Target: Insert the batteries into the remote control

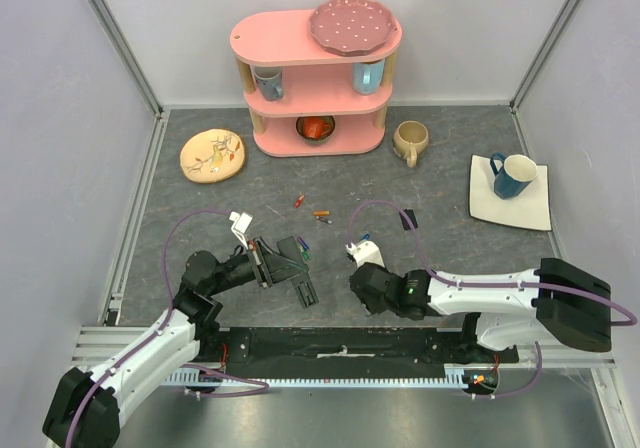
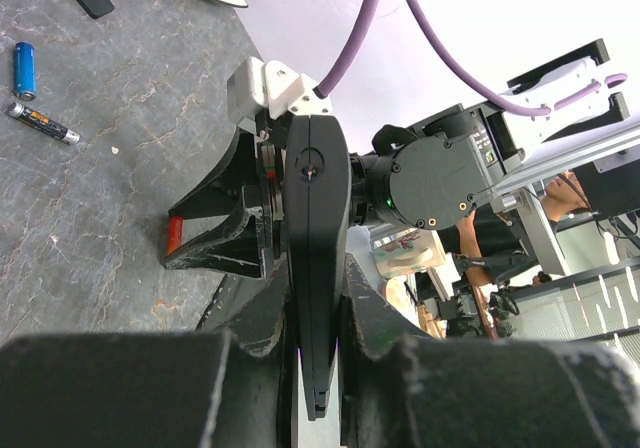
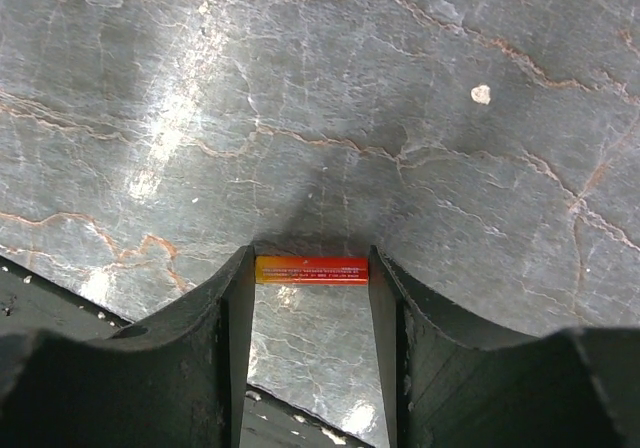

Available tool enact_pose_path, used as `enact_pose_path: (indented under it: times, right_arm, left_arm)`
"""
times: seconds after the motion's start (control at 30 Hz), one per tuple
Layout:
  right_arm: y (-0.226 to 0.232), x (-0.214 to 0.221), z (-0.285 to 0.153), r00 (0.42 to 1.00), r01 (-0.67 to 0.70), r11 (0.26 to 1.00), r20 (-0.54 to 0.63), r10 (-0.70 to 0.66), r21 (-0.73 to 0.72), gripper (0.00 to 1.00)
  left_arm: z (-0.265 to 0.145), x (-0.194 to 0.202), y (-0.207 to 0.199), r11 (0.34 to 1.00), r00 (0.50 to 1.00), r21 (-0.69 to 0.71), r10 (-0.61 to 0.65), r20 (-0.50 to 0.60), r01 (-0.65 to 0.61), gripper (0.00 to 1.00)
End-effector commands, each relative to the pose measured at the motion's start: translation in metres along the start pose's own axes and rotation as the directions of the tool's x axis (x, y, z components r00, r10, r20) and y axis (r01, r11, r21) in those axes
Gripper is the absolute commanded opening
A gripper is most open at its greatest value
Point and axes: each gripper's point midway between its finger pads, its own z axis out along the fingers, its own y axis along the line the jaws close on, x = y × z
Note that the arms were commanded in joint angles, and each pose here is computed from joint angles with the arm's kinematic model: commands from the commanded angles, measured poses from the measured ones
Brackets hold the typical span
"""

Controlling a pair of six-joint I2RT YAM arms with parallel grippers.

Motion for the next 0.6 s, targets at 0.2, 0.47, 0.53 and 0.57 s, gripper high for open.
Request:
enact_pose_path:
  times: [0.2,0.47,0.53,0.57]
  right_arm:
    - [-0.01,-0.058,-0.039,0.945,-0.272,0.962,0.199,0.261,0.031,0.17]
    - [-0.04,-0.122,-0.045,0.675,-0.686,0.727,0.346,0.652,-0.032,0.0]
    - [-0.05,-0.128,-0.042,0.571,-0.774,0.631,0.379,0.728,-0.048,0.0]
    - [-0.054,-0.129,-0.041,0.53,-0.802,0.595,0.399,0.748,-0.051,0.0]
  left_arm:
    - [-0.001,-0.008,-0.005,0.998,0.997,0.017,0.064,0.048,-0.065,0.02]
    - [-0.001,-0.027,0.006,0.997,0.987,-0.071,0.037,0.155,-0.026,0.02]
    - [-0.001,-0.031,0.006,0.997,0.985,-0.078,0.037,0.17,-0.024,0.02]
    - [-0.002,-0.033,0.008,0.996,0.983,-0.09,0.031,0.182,-0.015,0.02]
